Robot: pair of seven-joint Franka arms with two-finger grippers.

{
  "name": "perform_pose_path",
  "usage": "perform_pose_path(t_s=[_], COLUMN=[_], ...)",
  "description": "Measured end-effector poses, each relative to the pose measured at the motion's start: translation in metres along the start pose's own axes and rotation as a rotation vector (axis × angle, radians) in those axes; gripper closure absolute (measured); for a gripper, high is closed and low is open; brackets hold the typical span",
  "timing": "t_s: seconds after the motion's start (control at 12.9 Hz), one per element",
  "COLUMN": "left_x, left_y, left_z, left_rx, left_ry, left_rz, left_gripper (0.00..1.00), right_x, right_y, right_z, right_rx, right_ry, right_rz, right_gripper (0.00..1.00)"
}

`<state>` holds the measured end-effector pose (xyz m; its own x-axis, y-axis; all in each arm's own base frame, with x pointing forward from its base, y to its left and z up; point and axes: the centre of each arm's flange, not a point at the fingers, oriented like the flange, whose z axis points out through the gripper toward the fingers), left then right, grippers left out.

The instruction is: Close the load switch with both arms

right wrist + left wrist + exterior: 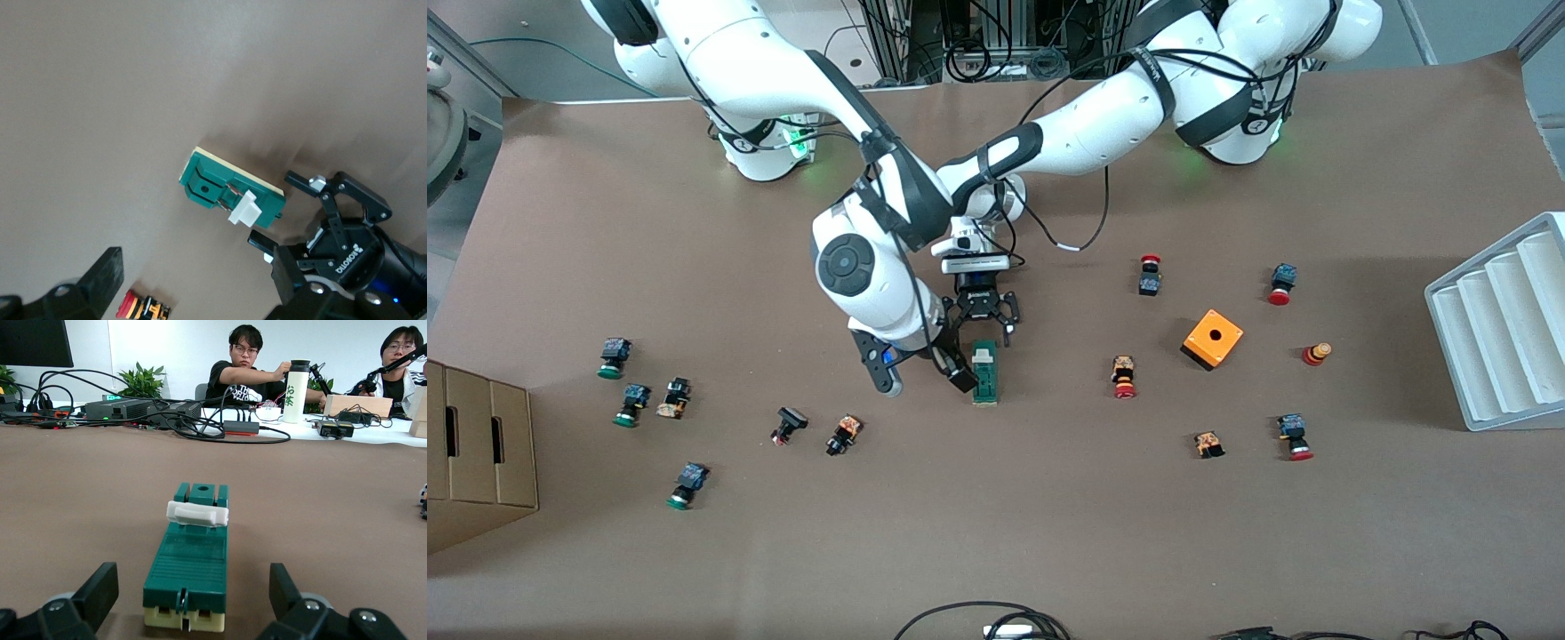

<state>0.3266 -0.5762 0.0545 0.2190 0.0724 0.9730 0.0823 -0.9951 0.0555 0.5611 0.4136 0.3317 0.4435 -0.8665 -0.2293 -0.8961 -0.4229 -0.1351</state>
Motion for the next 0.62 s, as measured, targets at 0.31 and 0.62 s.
perform_pose_path(t_s=[0.31, 0.62], left_x=[0.0, -0.002], left_y=[0.0, 0.0], left_z=[0.0, 0.0], left_rx=[0.0, 0.0], left_ry=[0.0, -0.002], left_rz=[0.0, 0.001], left_gripper=[0.03, 0.11], right_x=[-0.01, -0.012], right_y=[0.004, 0.008], right_z=[0.01, 0.024], right_rx=[-0.007, -0.019], right_ry=[0.004, 0.01], right_rz=[0.007, 0.034], right_gripper=[0.0, 0.0])
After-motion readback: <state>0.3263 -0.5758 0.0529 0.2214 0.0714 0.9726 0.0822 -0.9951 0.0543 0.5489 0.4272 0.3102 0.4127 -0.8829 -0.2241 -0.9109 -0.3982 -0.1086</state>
